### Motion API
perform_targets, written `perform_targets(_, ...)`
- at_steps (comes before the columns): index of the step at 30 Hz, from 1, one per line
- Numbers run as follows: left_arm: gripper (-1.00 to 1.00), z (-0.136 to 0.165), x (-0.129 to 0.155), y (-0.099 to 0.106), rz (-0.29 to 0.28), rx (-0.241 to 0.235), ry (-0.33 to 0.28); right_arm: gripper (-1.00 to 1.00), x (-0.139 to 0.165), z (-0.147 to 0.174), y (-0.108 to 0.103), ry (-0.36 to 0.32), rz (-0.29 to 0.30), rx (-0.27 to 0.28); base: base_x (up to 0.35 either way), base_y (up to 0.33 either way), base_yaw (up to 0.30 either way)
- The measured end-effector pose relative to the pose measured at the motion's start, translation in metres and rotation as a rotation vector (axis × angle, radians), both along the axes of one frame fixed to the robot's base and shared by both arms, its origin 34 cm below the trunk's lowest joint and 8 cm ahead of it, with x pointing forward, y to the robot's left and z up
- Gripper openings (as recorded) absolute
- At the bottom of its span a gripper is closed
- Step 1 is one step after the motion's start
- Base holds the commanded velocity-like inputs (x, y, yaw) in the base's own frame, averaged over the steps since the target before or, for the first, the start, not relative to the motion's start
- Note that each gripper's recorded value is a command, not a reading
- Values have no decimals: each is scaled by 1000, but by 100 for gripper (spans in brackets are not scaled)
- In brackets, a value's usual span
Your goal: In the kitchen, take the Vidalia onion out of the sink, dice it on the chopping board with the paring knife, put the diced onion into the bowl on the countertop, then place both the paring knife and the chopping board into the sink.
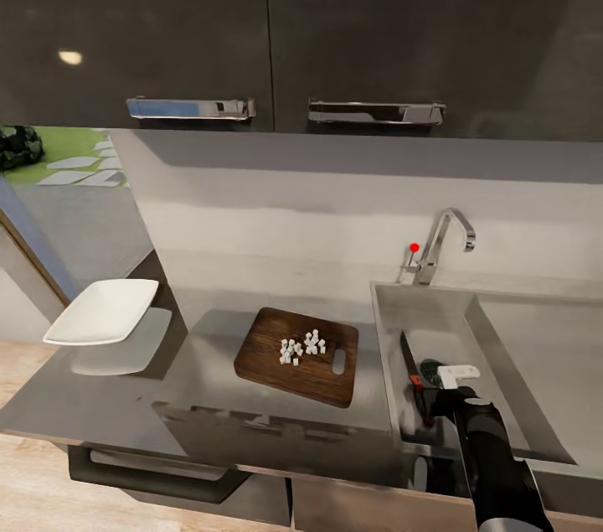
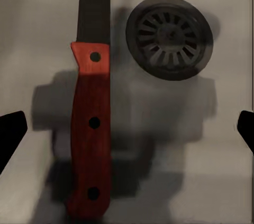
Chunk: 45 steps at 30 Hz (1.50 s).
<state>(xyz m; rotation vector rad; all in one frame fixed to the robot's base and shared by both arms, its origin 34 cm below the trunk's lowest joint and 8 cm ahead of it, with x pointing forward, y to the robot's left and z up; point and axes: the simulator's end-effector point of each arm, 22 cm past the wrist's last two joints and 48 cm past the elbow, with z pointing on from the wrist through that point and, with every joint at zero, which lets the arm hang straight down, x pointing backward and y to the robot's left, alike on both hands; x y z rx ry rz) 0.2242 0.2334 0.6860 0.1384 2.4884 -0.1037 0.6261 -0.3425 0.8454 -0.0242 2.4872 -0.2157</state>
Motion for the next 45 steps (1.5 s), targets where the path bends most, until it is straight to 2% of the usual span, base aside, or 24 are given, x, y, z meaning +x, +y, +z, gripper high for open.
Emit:
perform_targets(4, 100, 0, 0, 0, 0, 0, 0, 100, 9, 17, -7, -41, -8, -16, 0, 0, 0)
perform_targets(7, 100, 0, 0, 0, 0, 0, 1, 100, 26, 60, -16, -132, -21, -35, 0, 0, 0)
perform_targets(10, 100, -1, -3, 0, 0, 0, 6, 100, 32, 101, -17, -181, -46, 9, 0, 0, 0)
perform_targets(13, 100, -1, -4, 1, 1, 2, 8, 100, 38, 129, -8, -236, -38, 60, 0, 17, 0)
perform_targets(19, 100, -1, -3, 1, 1, 2, 8, 100, 40, 133, 6, -248, -31, 96, 0, 226, 0)
perform_targets(27, 100, -1, -3, 1, 0, 2, 8, 100, 40, 133, 7, -247, -31, 98, 0, 282, 0)
perform_targets(45, 100, -1, -3, 1, 0, 2, 6, 100, 40, 132, 6, -245, -33, 97, 0, 101, 0)
